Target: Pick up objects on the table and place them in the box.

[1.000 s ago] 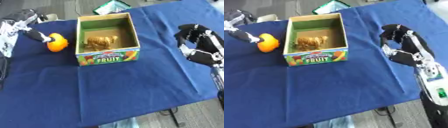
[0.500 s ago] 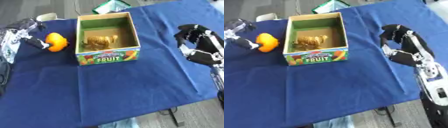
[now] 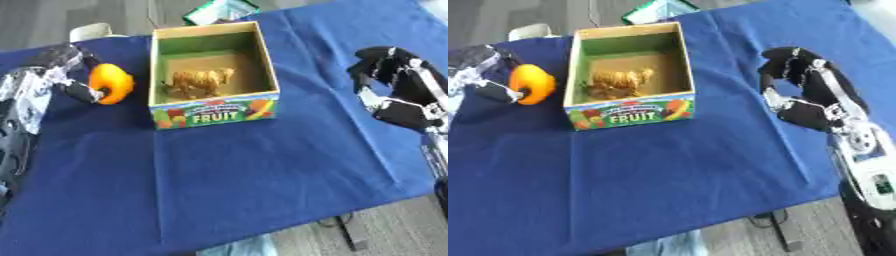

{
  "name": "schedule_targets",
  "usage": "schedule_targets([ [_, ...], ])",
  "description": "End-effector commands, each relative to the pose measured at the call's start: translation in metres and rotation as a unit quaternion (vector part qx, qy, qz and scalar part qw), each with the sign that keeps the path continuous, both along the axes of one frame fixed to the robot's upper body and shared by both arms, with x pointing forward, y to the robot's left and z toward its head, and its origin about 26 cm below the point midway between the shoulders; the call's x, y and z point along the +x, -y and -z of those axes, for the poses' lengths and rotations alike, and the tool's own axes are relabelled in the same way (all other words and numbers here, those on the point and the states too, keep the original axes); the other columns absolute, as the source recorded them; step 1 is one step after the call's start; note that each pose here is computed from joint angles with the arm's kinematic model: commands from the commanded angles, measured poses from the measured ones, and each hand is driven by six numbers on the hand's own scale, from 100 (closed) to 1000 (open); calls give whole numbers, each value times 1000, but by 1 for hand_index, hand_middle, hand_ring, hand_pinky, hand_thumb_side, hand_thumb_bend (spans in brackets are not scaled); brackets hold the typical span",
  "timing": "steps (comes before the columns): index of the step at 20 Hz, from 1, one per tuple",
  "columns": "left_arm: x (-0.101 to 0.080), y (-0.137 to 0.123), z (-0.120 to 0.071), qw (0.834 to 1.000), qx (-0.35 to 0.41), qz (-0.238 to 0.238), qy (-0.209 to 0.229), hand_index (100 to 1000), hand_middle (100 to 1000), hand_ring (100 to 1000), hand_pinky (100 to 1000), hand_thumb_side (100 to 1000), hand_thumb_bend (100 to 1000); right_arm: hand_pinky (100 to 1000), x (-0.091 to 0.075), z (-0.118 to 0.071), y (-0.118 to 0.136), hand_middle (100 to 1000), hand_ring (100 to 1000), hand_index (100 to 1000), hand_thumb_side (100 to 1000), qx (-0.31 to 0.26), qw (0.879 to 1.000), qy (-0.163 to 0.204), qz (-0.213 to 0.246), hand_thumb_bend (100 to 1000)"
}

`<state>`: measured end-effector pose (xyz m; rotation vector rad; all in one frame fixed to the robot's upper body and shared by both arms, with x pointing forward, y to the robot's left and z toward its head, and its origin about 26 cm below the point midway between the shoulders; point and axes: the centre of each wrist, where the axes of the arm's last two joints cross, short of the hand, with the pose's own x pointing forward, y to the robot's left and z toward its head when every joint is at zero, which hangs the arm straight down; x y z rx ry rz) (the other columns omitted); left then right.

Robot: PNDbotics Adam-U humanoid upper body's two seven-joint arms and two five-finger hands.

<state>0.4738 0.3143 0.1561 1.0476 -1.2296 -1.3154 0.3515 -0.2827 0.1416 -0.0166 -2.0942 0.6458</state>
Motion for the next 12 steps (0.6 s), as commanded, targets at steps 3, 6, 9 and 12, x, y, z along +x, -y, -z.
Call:
schedule_targets([
  [3, 1, -1, -10, 999, -13, -5, 31, 800, 619, 612, 723, 168, 329, 719, 1, -9, 0, 579, 708, 768, 100, -6, 1000, 13, -3, 102],
  [6, 1, 0, -9, 999, -16, -4, 31, 746, 555, 571, 706, 104, 137, 719, 1, -9, 0, 579, 707, 768, 100, -6, 1000, 14, -3, 100],
  [9, 1, 1, -11, 999, -18, -2, 36, 678, 490, 532, 692, 130, 100, 719, 1, -9, 1, 579, 707, 768, 100, -6, 1000, 13, -3, 100],
  [12, 1, 0, -16, 999, -21, -1, 50, 551, 375, 476, 666, 159, 100, 720, 1, -8, 1, 579, 707, 768, 100, -5, 1000, 12, -2, 100],
])
